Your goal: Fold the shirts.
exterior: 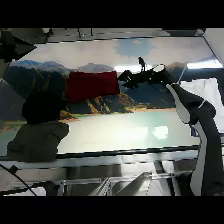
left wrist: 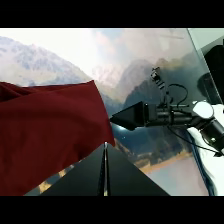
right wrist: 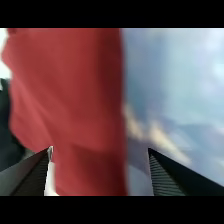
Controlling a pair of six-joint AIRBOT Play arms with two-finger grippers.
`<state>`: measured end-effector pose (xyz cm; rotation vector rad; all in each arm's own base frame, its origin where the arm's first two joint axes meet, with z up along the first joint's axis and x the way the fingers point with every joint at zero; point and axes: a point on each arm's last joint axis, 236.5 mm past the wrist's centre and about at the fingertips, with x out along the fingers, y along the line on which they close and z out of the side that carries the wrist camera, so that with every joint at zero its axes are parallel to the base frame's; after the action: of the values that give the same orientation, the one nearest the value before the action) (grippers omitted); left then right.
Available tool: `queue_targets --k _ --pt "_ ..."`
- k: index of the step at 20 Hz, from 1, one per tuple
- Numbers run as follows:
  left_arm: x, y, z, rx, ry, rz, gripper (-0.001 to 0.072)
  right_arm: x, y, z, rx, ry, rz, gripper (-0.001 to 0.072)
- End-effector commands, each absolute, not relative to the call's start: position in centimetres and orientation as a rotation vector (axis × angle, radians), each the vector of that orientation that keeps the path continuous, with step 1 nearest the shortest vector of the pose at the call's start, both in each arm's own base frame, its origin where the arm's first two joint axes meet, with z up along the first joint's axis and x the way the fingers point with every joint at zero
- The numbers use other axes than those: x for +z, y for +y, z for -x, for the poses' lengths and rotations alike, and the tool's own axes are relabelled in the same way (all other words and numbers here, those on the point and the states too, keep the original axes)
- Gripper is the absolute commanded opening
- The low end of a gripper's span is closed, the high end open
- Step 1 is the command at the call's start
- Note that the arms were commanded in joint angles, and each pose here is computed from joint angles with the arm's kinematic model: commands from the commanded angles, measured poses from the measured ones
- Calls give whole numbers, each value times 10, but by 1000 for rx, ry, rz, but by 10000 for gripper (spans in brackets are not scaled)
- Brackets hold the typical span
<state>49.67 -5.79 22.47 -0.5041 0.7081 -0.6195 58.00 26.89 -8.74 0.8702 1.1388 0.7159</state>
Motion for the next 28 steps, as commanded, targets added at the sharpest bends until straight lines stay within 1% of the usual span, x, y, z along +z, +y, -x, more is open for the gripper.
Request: queue_targets --k 1,2,3,5,6,7,8,10,13,16,19,24,26,28 --pt "225 -58 -497 -620 708 503 17 -97 304 -583 738 1095 -932 698" --pt "225 -58 -497 -620 708 502 16 -90 313 -584 755 1073 -950 685" --pt "225 -58 -497 -622 706 495 17 -83 322 -585 774 1049 -958 535" --pt "225 -58 -496 -626 703 487 17 -68 335 -585 812 1021 -970 362" --pt "225 -58 -496 -626 703 486 17 -57 341 -584 837 1012 -988 190" --pt "225 -58 -496 -626 703 486 17 -43 343 -585 859 994 -1014 91" --pt "224 -58 -496 -627 704 486 17 -27 342 -586 874 971 -1015 13" --pt "224 -58 -496 -627 705 486 17 16 331 -592 896 899 -962 14" --pt "224 -58 -496 -628 705 486 16 85 284 -601 850 786 -805 13" --pt "224 -59 -495 -630 709 486 17 133 186 -610 625 742 -646 13" --pt "223 -60 -493 -637 717 485 16 183 63 -595 384 697 -541 13" --pt "223 -60 -493 -637 717 485 17 274 -66 -538 181 543 -556 14" --pt "223 -60 -493 -636 719 489 17 286 -108 -525 96 499 -596 14" --pt "223 -62 -493 -640 720 487 17 282 -148 -523 24 472 -619 14"
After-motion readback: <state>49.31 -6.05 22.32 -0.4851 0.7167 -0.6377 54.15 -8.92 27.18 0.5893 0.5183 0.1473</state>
